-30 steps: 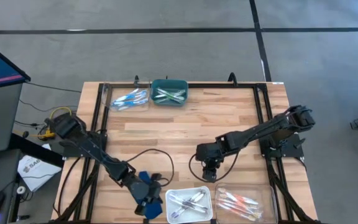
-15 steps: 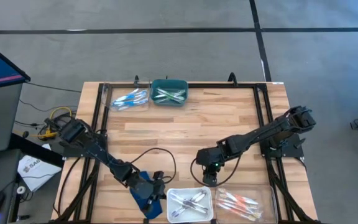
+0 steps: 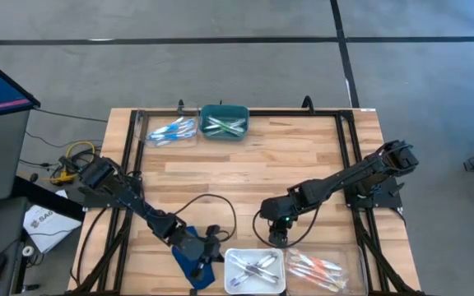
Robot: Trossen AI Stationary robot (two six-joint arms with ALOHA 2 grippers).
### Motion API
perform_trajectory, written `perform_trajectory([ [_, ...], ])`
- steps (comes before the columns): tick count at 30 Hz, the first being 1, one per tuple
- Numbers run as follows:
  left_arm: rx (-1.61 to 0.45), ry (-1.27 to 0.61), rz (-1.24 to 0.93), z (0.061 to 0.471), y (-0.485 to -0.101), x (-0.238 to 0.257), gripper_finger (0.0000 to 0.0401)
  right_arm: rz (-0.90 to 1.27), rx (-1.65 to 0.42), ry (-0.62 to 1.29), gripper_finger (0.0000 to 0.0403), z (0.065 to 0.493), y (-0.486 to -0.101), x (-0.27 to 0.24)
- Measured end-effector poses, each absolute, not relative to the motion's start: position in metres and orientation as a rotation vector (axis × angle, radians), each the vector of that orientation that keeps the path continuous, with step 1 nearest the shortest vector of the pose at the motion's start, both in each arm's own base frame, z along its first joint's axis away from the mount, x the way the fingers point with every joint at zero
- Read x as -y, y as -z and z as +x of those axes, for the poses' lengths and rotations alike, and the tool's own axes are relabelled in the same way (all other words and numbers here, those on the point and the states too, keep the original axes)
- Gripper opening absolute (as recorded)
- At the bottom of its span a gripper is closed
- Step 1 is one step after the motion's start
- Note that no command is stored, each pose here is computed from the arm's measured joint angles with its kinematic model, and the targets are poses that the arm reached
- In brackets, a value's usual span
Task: Pick & Place Toothbrushes
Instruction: Adjust the white bin
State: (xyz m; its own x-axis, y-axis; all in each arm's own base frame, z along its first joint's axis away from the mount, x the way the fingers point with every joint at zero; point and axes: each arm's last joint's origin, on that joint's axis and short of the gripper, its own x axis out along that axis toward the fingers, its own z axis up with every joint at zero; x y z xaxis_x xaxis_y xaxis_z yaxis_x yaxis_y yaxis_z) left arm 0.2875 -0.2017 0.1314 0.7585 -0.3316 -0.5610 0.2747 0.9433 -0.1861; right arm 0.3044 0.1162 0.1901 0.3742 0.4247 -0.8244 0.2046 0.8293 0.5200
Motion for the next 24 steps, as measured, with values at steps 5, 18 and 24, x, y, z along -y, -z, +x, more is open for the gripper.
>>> perform_trajectory([
  [5,-0.623,0.322,-0.093,0.290,-0.132,0.198,0.0000,0.609,-1.199,-0.155,0.0118,0.304,-0.190,-0.116],
  [18,-0.630,0.331,-0.086,0.286,-0.133,0.202,0.0000,0.583,-1.169,-0.184,0.0118,0.303,-0.197,-0.115],
  [24,-0.633,0.328,-0.094,0.286,-0.132,0.202,0.0000,0.516,-1.061,-0.195,0.0118,0.296,-0.221,-0.111],
])
